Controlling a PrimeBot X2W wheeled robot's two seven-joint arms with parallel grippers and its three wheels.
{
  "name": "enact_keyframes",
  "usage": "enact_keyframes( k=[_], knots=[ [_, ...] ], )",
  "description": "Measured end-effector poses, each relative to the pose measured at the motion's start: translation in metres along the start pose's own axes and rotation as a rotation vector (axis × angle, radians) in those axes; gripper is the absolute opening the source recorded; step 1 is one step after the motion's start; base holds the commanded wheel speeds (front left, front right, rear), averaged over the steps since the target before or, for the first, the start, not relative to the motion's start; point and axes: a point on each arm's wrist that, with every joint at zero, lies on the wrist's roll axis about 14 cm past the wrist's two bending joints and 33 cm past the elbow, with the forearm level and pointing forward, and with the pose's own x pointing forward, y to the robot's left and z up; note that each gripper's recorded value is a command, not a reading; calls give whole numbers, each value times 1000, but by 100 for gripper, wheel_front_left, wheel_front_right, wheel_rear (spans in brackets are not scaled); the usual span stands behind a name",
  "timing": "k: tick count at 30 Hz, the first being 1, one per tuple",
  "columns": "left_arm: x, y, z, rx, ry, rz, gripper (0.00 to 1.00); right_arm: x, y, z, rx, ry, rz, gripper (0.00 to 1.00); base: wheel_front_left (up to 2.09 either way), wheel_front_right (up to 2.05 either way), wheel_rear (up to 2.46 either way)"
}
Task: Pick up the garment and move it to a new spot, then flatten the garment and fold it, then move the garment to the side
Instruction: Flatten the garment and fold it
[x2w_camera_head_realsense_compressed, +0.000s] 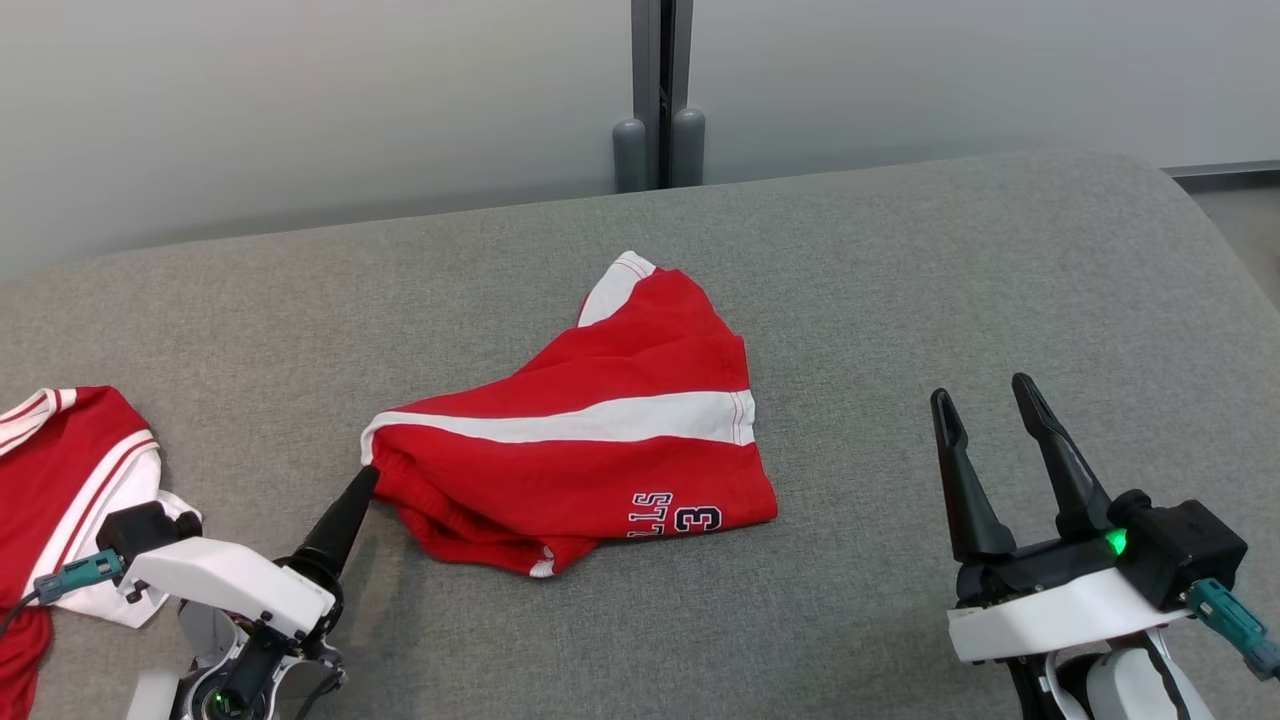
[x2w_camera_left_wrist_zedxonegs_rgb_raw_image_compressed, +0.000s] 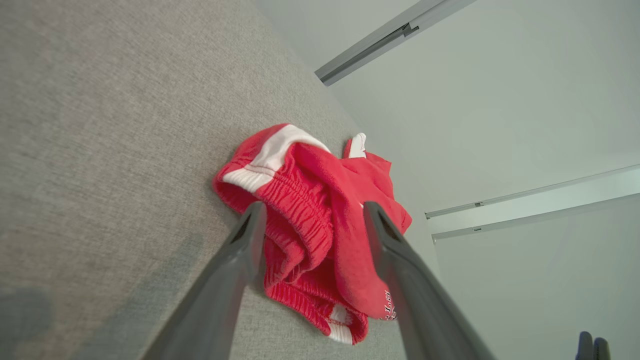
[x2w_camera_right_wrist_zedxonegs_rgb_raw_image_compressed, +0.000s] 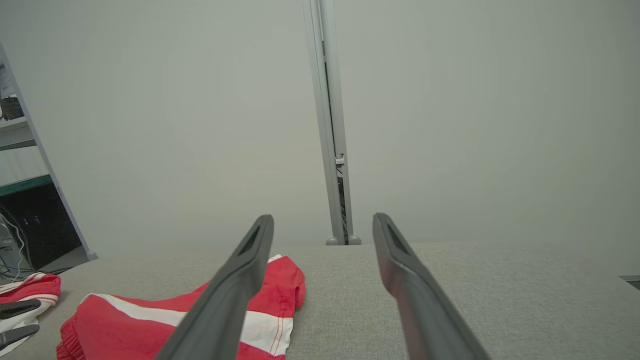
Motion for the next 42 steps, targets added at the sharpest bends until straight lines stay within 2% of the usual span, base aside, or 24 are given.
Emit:
enact_keyframes(
  k=[5, 13, 15, 16, 21, 26, 28, 29, 33, 36, 42],
  knots=[
    [11, 2, -11, -49, 65, 3, 100, 3, -3, -2, -3, 4, -4, 100, 0, 0, 0],
    [24, -6, -17, -54, 97, -15, 100, 2, -7, -4, -7, 12, -16, 100, 0, 0, 0],
    [26, -8, -13, -36, 86, -22, 45, 1, -7, -4, -8, 13, -17, 100, 0, 0, 0],
    [27, -9, -12, -29, 82, -24, 0, 1, -7, -5, -8, 15, -18, 100, 0, 0, 0],
    [27, -13, -11, 6, 76, -35, 0, 2, -5, -5, -6, 16, -12, 100, 0, 0, 0],
    [23, -38, -4, 65, 64, -116, 0, 3, -2, -5, -4, 14, -3, 100, 0, 0, 0],
    [11, -56, -8, 156, 87, -180, 0, 3, 0, -4, -2, 12, 4, 100, 0, 0, 0],
    [11, -56, -8, 156, 87, -180, 0, 3, 0, -4, -2, 12, 4, 100, 0, 0, 0],
    [-11, -68, -20, 361, 152, -239, 0, 4, 4, -2, -6, 6, 16, 100, 0, 0, 0],
    [-30, -64, -40, 520, 251, -253, 0, 3, 6, 0, -6, 1, 22, 100, 0, 0, 0],
    [-59, -45, -60, 733, 380, -251, 0, 2, 8, 2, -6, -4, 27, 100, 0, 0, 0]
  ],
)
